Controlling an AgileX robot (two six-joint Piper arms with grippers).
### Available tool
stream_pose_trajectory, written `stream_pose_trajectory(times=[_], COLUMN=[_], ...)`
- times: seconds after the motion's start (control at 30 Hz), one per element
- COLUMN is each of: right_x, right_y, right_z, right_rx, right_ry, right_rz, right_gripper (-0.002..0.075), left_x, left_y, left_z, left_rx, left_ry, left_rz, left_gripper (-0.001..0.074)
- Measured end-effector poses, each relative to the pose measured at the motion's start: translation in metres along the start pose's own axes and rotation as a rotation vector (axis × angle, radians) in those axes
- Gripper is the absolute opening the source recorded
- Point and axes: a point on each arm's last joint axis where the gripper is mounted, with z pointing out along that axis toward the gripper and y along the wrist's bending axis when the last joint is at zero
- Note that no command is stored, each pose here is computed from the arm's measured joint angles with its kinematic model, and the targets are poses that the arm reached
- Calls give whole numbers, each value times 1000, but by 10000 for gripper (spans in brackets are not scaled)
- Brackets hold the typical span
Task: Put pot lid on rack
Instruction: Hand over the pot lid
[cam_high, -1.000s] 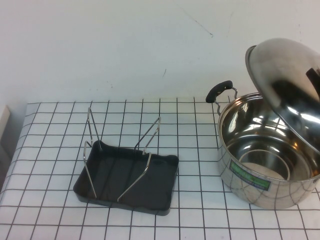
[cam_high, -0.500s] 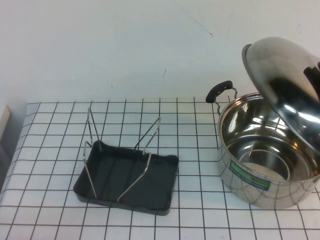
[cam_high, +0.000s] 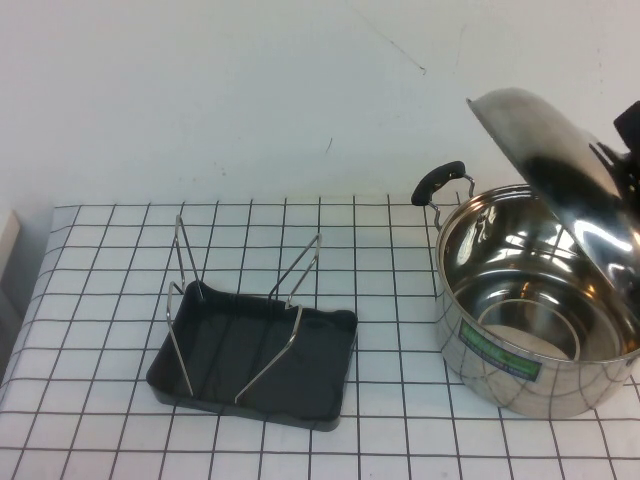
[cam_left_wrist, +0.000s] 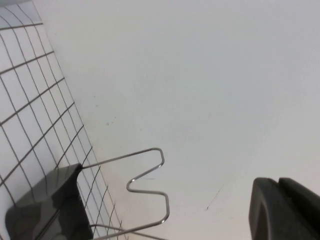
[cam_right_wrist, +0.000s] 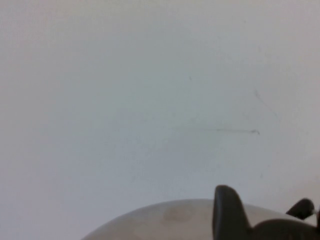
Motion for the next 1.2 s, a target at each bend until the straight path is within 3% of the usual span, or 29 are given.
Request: stream_pose_trajectory(times=[0.23,0.33,0.43,0.53,0.7,0.87,1.03,1.2], right_x=[26,30,30,34,49,59,61,63], right_y=[-20,-21,-17,-18,-23,-26,-27,-26], right_z=[22,30,37,42,48,51,52,52], right_rx=[70,4,-114,-182,-195,-205,-210,-232], right_ry=[66,35,-32,-62,-1,54,51,46], right_rz=[285,295,293,295,283,216,65,-154], right_gripper=[336,336,336,336,336,336,336,336], left_x=[4,7,13,18,29,41,45,43], left_y=[2,4,1,-22,-73,-112,-140,-160], left_z=[0,0,-2,-5,0,36,82,125], left_rx=[-24,-40,-59,-9,118,211,276,305], left_ry=[43,73,162,256,453,745,932,997], left_rz=[7,57,185,342,518,713,786,811], left_gripper=[-3,-3,-3,-3,-3,16,63,69])
